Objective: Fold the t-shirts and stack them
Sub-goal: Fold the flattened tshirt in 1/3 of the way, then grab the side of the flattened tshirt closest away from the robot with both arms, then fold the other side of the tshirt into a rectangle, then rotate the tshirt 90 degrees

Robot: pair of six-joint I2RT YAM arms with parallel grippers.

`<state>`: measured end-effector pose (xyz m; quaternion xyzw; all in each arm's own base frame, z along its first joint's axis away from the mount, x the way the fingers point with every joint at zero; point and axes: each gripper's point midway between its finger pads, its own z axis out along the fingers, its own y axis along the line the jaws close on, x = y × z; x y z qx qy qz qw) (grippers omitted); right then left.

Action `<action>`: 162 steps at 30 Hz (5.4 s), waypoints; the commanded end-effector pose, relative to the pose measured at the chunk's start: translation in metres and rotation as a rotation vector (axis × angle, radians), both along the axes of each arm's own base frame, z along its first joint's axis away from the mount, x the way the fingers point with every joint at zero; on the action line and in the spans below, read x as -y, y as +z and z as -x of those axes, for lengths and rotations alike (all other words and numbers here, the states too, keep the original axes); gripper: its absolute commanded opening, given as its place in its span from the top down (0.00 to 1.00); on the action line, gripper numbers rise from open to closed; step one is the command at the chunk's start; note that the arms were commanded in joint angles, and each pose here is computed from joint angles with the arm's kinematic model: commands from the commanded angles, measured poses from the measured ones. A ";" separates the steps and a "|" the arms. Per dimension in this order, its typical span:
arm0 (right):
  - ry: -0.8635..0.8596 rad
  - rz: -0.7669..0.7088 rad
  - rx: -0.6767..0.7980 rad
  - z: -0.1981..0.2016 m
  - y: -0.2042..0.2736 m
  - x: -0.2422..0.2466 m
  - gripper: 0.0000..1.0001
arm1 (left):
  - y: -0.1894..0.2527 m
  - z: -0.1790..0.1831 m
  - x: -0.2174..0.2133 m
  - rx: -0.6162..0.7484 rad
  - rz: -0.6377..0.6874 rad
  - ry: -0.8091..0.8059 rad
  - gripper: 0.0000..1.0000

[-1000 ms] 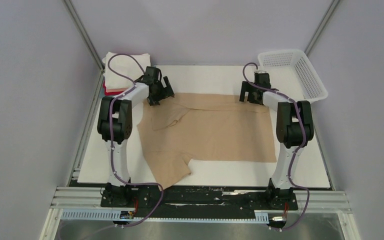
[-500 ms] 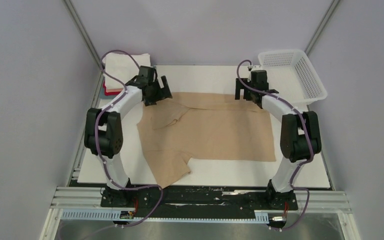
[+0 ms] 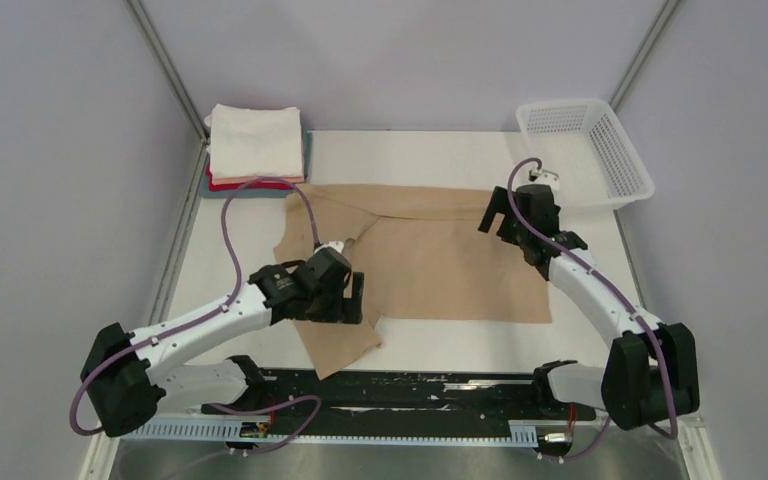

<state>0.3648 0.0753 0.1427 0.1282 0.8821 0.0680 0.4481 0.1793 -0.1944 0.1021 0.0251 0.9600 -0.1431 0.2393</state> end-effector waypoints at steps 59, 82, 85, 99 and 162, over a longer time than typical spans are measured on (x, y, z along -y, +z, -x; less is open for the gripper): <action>-0.656 -0.241 -0.221 0.158 -0.115 0.086 0.72 | -0.007 0.024 0.011 0.004 0.094 -0.041 1.00; -0.456 -0.221 -0.063 0.089 -0.071 0.075 1.00 | 0.048 -0.079 -0.004 0.266 0.175 0.109 1.00; -0.460 -0.220 -0.037 0.069 -0.057 0.075 1.00 | 0.053 -0.101 -0.010 0.292 0.141 0.120 1.00; -0.501 -0.230 0.028 0.000 -0.032 0.078 1.00 | 0.070 -0.202 -0.040 0.445 0.047 0.194 1.00; 0.222 -0.362 -0.513 0.074 -0.122 -0.082 0.00 | -0.062 -0.345 0.083 -0.150 0.489 0.134 0.00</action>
